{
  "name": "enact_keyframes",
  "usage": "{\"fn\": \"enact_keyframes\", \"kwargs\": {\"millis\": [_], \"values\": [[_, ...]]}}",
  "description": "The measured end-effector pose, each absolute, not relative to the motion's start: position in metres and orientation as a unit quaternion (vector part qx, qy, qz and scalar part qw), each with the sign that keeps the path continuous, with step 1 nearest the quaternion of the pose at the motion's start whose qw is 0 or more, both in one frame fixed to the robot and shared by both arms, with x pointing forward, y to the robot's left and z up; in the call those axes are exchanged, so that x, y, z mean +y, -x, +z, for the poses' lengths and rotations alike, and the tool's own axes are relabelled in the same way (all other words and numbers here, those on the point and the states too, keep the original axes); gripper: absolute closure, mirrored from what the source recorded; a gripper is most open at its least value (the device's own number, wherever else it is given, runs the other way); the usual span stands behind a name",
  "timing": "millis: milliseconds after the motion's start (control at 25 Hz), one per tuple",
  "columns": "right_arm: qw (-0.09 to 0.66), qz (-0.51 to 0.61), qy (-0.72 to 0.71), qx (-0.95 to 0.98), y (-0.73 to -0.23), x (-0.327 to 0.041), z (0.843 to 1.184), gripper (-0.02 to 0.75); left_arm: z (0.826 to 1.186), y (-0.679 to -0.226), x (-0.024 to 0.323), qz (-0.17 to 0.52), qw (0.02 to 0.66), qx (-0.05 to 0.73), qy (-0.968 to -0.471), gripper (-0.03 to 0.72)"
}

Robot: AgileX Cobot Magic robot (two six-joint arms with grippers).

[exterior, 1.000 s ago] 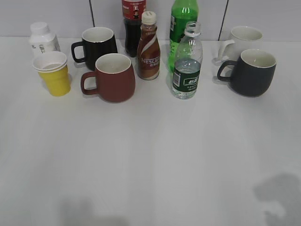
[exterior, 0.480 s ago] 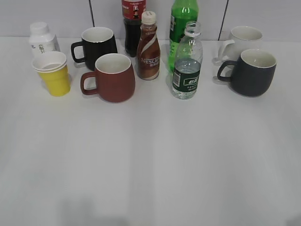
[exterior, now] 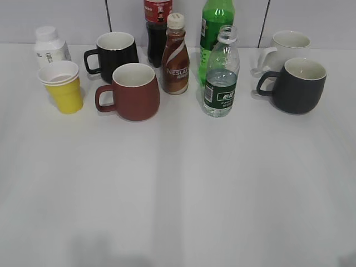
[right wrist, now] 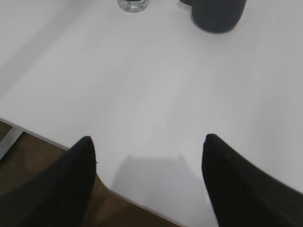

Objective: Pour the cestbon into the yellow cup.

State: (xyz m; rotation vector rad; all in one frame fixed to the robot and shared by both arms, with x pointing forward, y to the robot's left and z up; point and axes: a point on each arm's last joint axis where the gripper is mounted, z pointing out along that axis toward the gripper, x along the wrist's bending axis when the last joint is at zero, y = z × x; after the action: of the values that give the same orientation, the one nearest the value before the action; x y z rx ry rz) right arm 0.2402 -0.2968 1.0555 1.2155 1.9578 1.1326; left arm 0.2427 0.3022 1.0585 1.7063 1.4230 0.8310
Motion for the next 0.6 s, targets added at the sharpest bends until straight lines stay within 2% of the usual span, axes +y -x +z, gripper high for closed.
{"fn": "enact_keyframes", "kwargs": {"millis": [280,600], "values": [[0.288,0.420,-0.461,0.727,-0.240,-0.297,1.056,0.216,1.058,-0.242,0.302,0.327,0.376,0.557,-0.665,0.193],[0.365,0.375,-0.573,0.631,-0.237,-0.298,1.056,0.216,1.059,-0.232,0.303,0.375,0.370,0.594,-0.608,0.202]]}}
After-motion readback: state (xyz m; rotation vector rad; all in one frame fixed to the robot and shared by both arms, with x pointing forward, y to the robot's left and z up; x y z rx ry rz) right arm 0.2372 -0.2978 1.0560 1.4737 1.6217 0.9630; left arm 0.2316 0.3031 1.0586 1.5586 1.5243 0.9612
